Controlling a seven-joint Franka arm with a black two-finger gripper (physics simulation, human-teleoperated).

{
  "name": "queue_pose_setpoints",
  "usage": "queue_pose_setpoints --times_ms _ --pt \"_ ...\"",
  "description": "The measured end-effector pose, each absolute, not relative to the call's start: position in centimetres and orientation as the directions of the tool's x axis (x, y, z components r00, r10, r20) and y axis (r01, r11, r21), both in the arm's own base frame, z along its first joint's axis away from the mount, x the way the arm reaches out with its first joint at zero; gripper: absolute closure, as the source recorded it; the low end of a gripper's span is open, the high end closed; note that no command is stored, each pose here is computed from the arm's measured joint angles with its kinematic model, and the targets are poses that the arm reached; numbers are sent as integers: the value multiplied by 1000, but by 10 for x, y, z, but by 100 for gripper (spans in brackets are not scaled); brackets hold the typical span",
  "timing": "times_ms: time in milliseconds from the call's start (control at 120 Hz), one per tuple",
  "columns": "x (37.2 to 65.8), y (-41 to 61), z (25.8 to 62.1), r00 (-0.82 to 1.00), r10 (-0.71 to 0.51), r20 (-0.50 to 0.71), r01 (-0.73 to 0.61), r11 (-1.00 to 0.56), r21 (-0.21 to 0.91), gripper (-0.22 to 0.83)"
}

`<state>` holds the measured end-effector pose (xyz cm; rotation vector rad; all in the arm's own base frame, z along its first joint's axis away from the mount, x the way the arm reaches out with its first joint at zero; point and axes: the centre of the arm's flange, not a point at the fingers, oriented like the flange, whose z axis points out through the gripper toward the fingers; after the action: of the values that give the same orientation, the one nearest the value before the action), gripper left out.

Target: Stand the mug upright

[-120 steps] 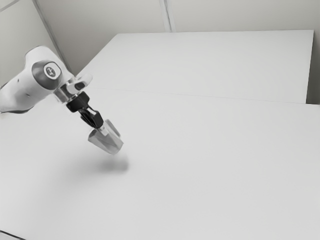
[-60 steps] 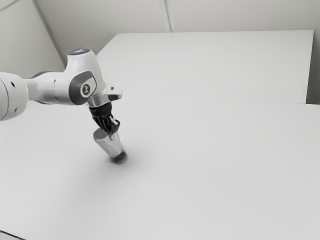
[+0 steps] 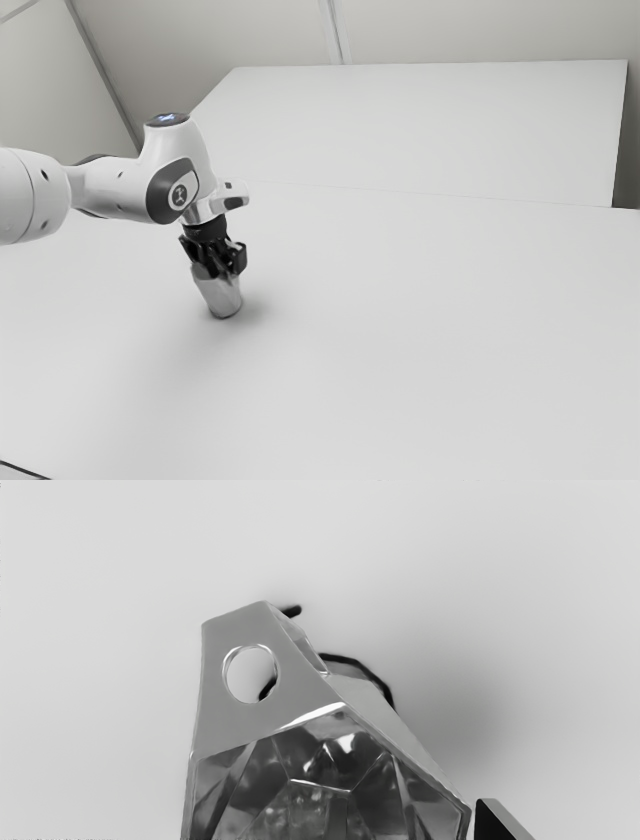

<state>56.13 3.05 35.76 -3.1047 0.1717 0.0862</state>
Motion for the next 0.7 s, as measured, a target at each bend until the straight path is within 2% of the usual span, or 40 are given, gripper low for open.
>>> queue_pose_setpoints --times_ms 133,258,542,700 --pt "563 30 369 996 -79 -34 -80 -996 -34 21" --pt "570 23 413 997 -67 36 -66 -997 -41 12" --pt "617 11 563 987 -49 151 -48 -999 -13 3" --pt "616 11 606 990 -50 135 -50 -999 -2 1"
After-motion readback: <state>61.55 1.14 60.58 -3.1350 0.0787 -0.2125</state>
